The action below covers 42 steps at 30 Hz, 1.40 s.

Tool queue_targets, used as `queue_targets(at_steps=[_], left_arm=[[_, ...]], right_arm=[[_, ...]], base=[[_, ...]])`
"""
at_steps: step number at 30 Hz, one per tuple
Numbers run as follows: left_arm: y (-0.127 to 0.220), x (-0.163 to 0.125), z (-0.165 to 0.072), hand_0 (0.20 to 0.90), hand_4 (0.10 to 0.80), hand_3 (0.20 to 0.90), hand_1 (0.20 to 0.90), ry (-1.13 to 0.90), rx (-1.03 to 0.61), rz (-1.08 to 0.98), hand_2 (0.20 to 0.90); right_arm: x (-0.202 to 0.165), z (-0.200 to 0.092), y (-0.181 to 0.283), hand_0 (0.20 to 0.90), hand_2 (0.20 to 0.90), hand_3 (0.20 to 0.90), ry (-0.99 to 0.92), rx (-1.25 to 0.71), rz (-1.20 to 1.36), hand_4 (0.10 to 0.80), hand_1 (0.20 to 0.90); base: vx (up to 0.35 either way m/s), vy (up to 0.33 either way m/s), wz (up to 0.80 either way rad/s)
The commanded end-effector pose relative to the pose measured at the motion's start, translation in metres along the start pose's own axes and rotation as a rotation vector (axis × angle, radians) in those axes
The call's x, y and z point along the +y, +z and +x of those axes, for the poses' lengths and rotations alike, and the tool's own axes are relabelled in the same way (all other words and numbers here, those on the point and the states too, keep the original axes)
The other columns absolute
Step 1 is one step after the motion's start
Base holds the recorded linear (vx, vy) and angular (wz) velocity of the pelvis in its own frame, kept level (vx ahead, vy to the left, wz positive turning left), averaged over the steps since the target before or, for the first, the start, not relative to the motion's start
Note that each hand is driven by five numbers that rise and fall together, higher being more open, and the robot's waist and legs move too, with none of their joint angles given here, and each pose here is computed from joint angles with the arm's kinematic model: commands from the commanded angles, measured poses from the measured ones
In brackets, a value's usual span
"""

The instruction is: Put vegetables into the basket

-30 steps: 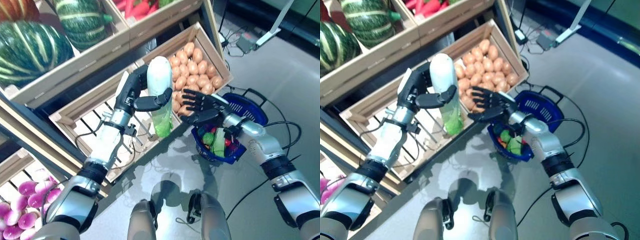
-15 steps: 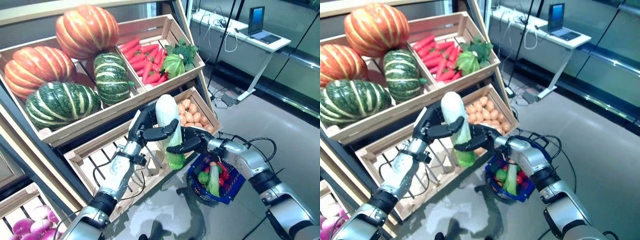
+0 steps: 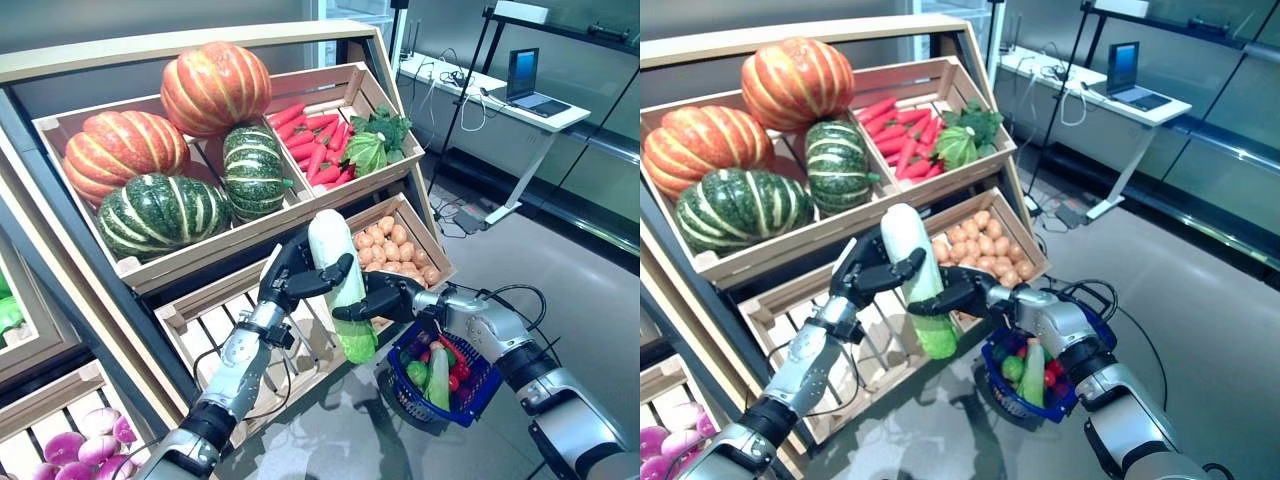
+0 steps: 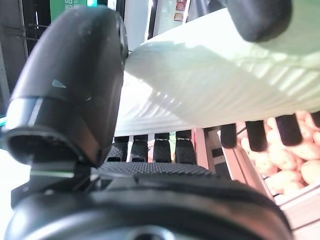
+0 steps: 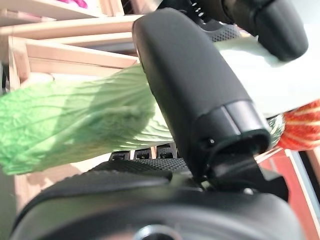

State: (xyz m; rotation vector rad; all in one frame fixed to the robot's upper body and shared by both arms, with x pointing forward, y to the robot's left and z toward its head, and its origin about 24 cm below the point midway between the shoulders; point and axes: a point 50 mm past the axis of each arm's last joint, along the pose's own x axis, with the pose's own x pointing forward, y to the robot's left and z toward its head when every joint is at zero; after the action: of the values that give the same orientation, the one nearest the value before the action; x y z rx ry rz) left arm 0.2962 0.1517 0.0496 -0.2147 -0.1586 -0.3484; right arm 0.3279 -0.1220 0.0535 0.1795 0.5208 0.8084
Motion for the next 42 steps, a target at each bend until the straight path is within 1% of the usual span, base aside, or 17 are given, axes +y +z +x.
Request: queue_targets(at_steps=[1,4,8,9,10,12,15,20,25,31,32,36,39,40,41,42], left_arm=[[0.034,-0.055,0.037,0.300,0.400,0.300,0.300,-0.222,-0.244,-0.151,0.300],[0.033,-0.059,0.037,0.300,0.400,0.300,0.300,-0.237,-0.230,-0.163,0.300],[0.029,-0.058,0.031,0.300,0.400,0.300,0.300,-0.270,-0.193,-0.142,0.300],[0.029,-0.058,0.030,0.368,0.445,0.368,0.368,-0.270,-0.187,-0.138,0.368],[0.028,-0.057,0.029,0.900,0.800,0.900,0.900,-0.272,-0.175,-0.131,0.900],[0.029,-0.054,0.027,0.900,0.800,0.900,0.900,-0.296,-0.157,-0.074,0.900],[0.033,-0.042,0.022,0.900,0.800,0.900,0.900,-0.283,-0.144,0.022,0.900],[0.045,-0.003,0.015,0.900,0.800,0.900,0.900,-0.207,-0.091,0.160,0.900],[0.054,0.028,0.015,0.900,0.800,0.900,0.900,-0.116,-0.069,0.231,0.900],[0.059,0.057,0.007,0.900,0.800,0.900,0.900,0.022,-0.056,0.286,0.900],[0.060,0.064,0.004,0.900,0.800,0.900,0.900,0.051,-0.050,0.304,0.900],[0.061,0.075,0.000,0.900,0.800,0.900,0.900,0.121,-0.035,0.342,0.900],[0.066,0.078,0.008,0.900,0.800,0.900,0.900,0.152,-0.050,0.403,0.900],[0.073,0.079,0.014,0.900,0.800,0.900,0.900,0.156,-0.072,0.423,0.900],[0.088,0.081,0.024,0.900,0.800,0.900,0.900,0.166,-0.119,0.453,0.900],[0.094,0.081,0.028,0.900,0.800,0.900,0.900,0.176,-0.132,0.460,0.900]], right_arm=[[0.021,0.021,0.045,0.300,0.300,0.300,0.137,-0.222,0.098,0.400,0.300],[0.017,0.021,0.049,0.300,0.300,0.300,0.100,-0.268,0.136,0.400,0.300],[0.006,0.011,0.046,0.300,0.300,0.300,0.031,-0.315,0.158,0.400,0.300],[0.004,0.010,0.046,0.300,0.300,0.300,0.019,-0.317,0.154,0.400,0.300],[0.001,0.008,0.044,0.300,0.300,0.300,-0.002,-0.318,0.151,0.400,0.300],[-0.014,-0.003,0.039,0.300,0.300,0.300,-0.082,-0.333,0.162,0.400,0.300],[-0.036,-0.021,0.030,0.300,0.300,0.300,-0.199,-0.327,0.165,0.400,0.300],[-0.077,-0.065,-0.002,0.300,0.300,0.300,-0.419,-0.306,0.215,0.400,0.300],[-0.111,-0.106,-0.024,0.300,0.300,0.300,-0.640,-0.273,0.253,0.400,0.300],[-0.135,-0.153,-0.040,0.300,0.300,0.300,-0.868,-0.197,0.262,0.400,0.300],[-0.140,-0.164,-0.045,0.300,0.300,0.300,-0.932,-0.187,0.269,0.400,0.300],[-0.147,-0.181,-0.048,0.300,0.300,0.300,-1.080,-0.206,0.310,0.400,0.300],[-0.152,-0.189,-0.038,0.300,0.300,0.300,-1.186,-0.271,0.360,0.400,0.300],[-0.154,-0.192,-0.029,0.300,0.300,0.300,-1.218,-0.314,0.373,0.400,0.300],[-0.157,-0.197,-0.013,0.300,0.300,0.300,-1.246,-0.389,0.387,0.400,0.300],[-0.157,-0.198,-0.007,0.300,0.300,0.300,-1.258,-0.413,0.395,0.400,0.300]], base=[[0.000,0.000,0.00],[0.000,0.000,0.00],[0.034,0.003,0.02],[0.000,0.000,0.00],[0.000,0.000,0.00],[0.025,0.009,0.04],[0.033,0.006,0.03],[0.025,0.001,-0.01],[0.016,-0.006,0.00],[0.067,-0.005,-0.02],[0.054,-0.009,-0.09],[0.027,-0.009,-0.05],[-0.183,-0.033,-0.06],[-0.524,-0.062,-0.06],[-0.484,-0.051,-0.01],[-0.391,-0.043,0.06]])
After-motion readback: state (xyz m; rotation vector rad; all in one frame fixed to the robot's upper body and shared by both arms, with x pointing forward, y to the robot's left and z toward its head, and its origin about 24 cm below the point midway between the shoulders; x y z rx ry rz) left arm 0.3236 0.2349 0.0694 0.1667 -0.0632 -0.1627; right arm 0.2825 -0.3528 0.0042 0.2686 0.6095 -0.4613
